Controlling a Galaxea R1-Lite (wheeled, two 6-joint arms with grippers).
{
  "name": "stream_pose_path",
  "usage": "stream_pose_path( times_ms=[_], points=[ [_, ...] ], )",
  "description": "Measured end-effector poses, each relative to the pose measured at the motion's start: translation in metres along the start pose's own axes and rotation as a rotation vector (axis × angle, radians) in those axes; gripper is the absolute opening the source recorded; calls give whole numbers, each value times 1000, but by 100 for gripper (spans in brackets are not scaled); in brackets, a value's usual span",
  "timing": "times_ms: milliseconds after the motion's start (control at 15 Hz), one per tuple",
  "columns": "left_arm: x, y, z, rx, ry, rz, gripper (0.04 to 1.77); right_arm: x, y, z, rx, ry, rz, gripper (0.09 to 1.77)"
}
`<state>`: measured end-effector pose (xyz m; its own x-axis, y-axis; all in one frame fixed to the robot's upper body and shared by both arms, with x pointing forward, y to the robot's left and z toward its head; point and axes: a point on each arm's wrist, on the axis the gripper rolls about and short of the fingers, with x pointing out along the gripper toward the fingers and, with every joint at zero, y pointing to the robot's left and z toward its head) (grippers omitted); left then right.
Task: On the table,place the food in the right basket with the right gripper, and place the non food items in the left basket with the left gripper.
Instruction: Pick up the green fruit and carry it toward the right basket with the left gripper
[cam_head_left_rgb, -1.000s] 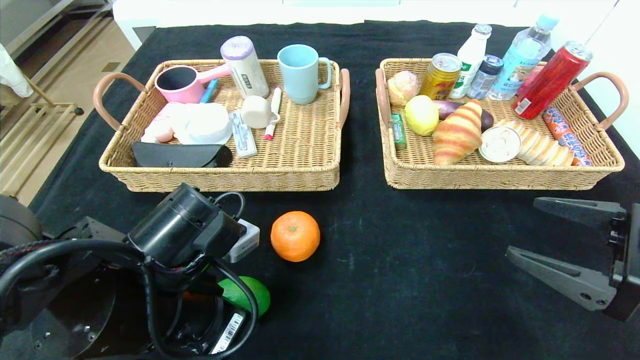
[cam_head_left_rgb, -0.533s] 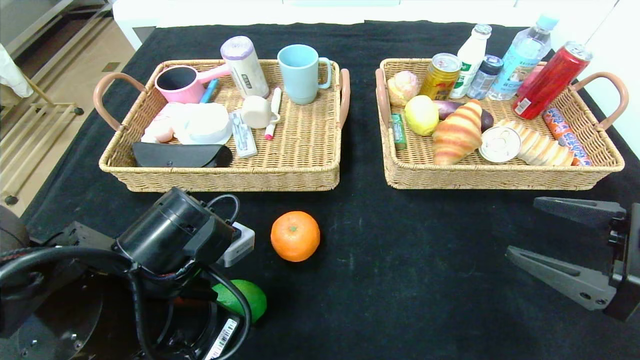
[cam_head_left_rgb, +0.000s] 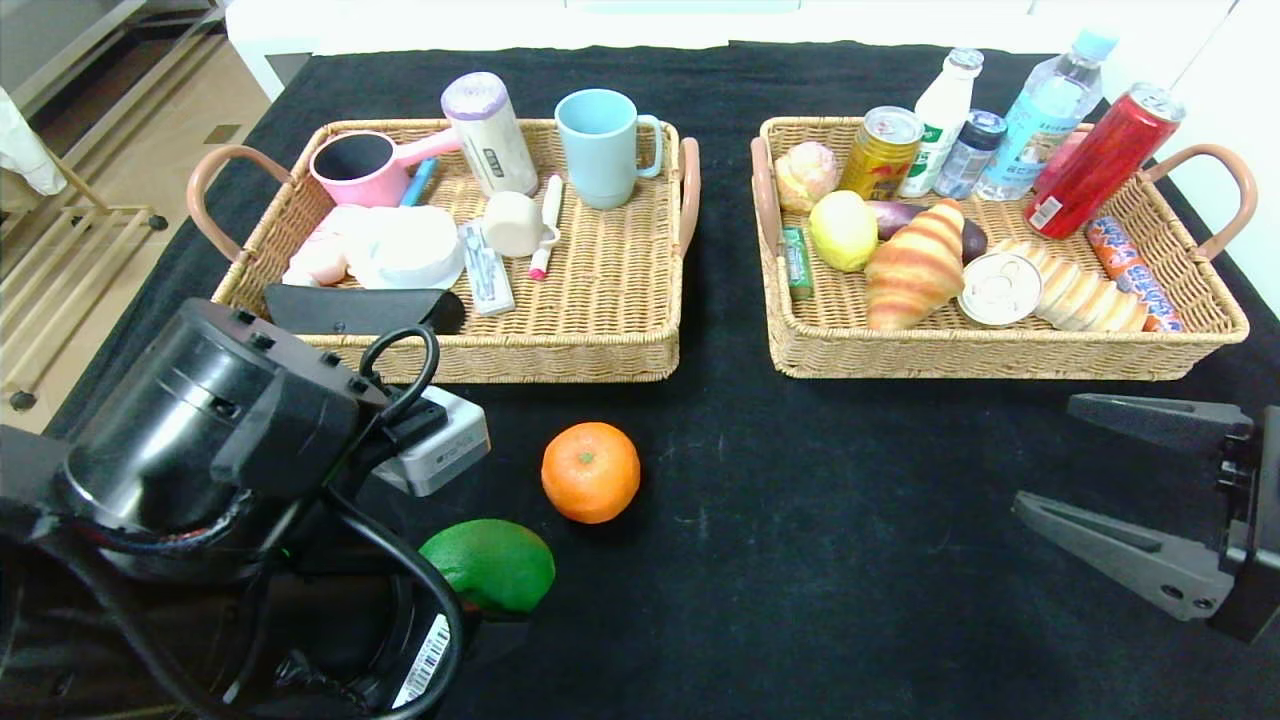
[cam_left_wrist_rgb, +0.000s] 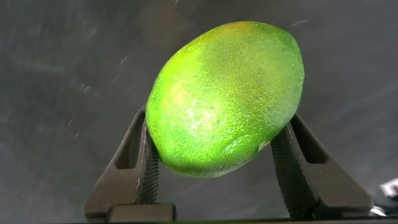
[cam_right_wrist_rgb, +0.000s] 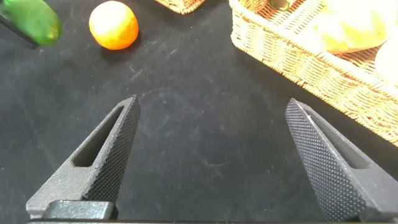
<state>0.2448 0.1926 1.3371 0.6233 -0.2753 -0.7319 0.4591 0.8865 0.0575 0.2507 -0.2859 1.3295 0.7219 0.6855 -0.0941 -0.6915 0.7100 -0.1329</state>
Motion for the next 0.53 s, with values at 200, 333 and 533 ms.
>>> stream_pose_path(
  times_ms=[200,333,533],
  points=[
    [-8,-11,8,25,-45,-44,108,-1,-2,4,-2,-11,-17,171],
    [-8,-19,16,37,-70,-66,108,-3,-6,8,-3,-19,-41,171],
    [-1,-38,31,43,-137,-111,107,-8,-13,15,0,-39,-87,171]
  ],
)
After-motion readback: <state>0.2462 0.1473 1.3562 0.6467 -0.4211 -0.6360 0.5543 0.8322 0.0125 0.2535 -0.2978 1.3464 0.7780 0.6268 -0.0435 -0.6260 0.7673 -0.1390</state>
